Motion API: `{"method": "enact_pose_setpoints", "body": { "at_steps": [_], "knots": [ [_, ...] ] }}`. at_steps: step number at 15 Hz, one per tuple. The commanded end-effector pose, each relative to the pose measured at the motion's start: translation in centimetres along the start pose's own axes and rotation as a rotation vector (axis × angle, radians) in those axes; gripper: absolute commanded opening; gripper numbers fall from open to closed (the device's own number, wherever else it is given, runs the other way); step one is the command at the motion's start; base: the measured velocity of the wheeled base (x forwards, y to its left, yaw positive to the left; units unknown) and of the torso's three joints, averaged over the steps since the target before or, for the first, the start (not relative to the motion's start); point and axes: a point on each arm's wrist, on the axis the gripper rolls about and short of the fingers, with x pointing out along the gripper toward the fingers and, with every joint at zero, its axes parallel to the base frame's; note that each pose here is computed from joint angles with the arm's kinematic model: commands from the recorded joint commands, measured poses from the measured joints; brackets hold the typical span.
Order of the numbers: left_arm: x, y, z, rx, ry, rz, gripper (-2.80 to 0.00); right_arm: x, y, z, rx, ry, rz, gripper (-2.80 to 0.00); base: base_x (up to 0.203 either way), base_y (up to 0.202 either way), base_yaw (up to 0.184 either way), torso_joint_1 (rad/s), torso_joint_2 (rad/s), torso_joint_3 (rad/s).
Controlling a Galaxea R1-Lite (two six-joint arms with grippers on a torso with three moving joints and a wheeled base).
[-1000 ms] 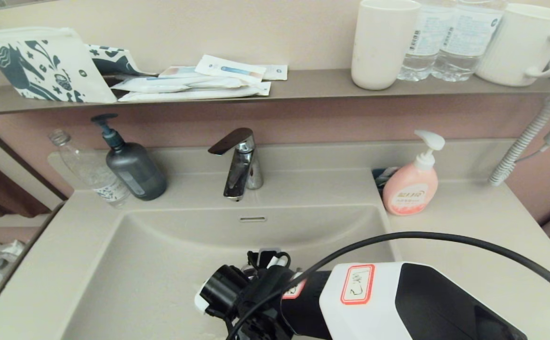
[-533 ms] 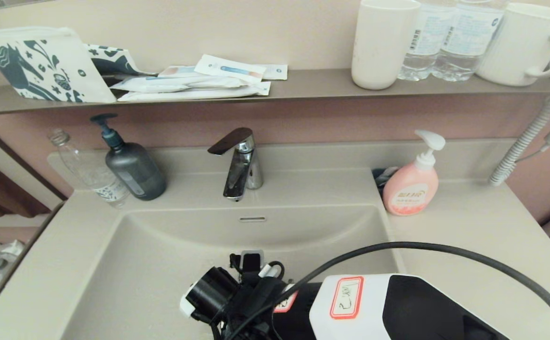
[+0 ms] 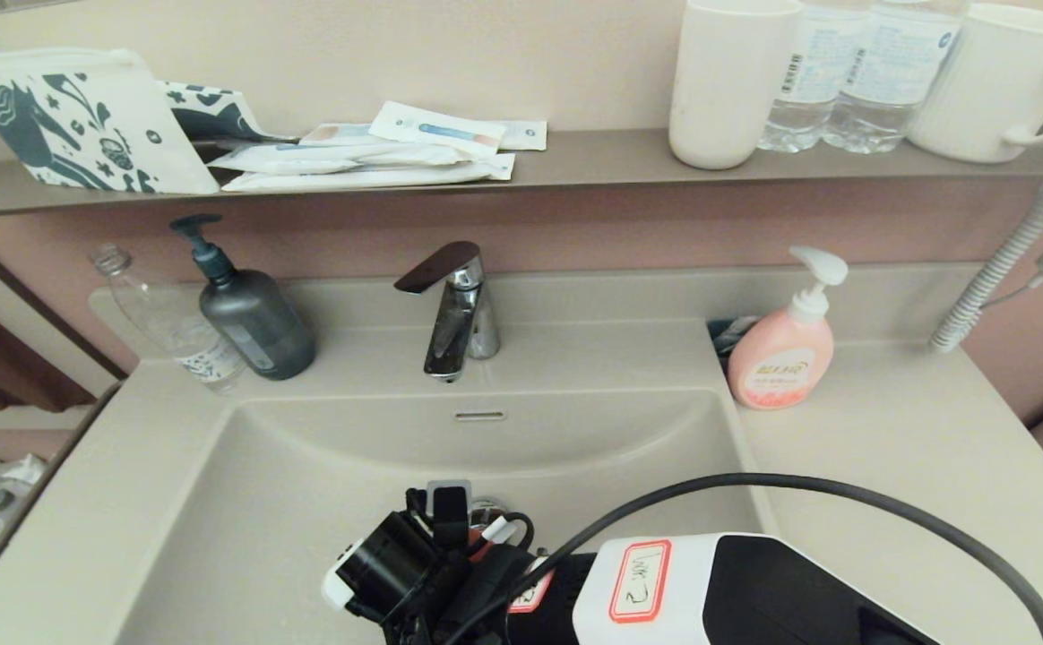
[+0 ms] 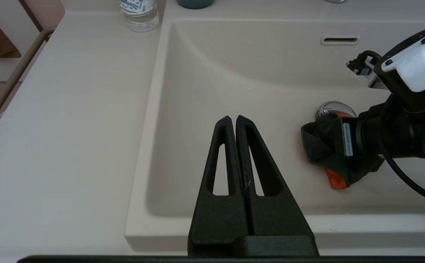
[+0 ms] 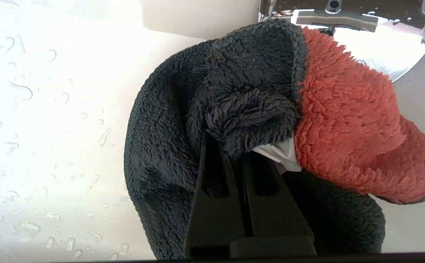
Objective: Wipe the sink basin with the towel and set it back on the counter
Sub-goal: Wipe the sink
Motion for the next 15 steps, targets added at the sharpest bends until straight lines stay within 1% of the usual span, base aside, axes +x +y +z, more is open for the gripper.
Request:
{"method": "enact_pose_setpoints", "body": {
  "at_steps": [1,2,3,5,8,11,13,15],
  "knots": [
    [0.0,0.0,0.0,0.0,0.001,0.001,-2.8,-0.2,-0.3,0.0,-0.008,0.013,-0.027,-2.8,0.0,0.0,0.0,0.0,0.0,0.0],
    [0.0,0.0,0.0,0.0,0.001,0.001,-2.8,-0.6,-0.7,0.1,-0.024,0.039,-0.062,-2.8,0.0,0.0,0.0,0.0,0.0,0.0],
    [0.0,0.0,0.0,0.0,0.001,0.001,-2.8,-1.0,-1.1,0.6,-0.024,0.048,-0.083,-2.8,0.0,0.0,0.0,0.0,0.0,0.0],
    [0.0,0.0,0.0,0.0,0.001,0.001,-2.8,-1.6,-2.4,2.1,-0.015,0.046,-0.137,-2.8,0.0,0.0,0.0,0.0,0.0,0.0],
    [0.0,0.0,0.0,0.0,0.001,0.001,-2.8,-1.6,-4.8,3.1,-0.039,0.064,-0.289,-2.8,0.0,0.0,0.0,0.0,0.0,0.0],
    [0.0,0.0,0.0,0.0,0.001,0.001,-2.8,-1.2,-7.3,3.6,-0.064,0.103,-0.428,-2.8,0.0,0.0,0.0,0.0,0.0,0.0],
    [0.0,0.0,0.0,0.0,0.001,0.001,-2.8,-1.4,-9.0,4.5,-0.052,0.106,-0.518,-2.8,0.0,0.0,0.0,0.0,0.0,0.0],
    [0.0,0.0,0.0,0.0,0.001,0.001,-2.8,-2.4,-10.2,5.9,-0.039,0.113,-0.551,-2.8,0.0,0.0,0.0,0.0,0.0,0.0]
  ]
}}
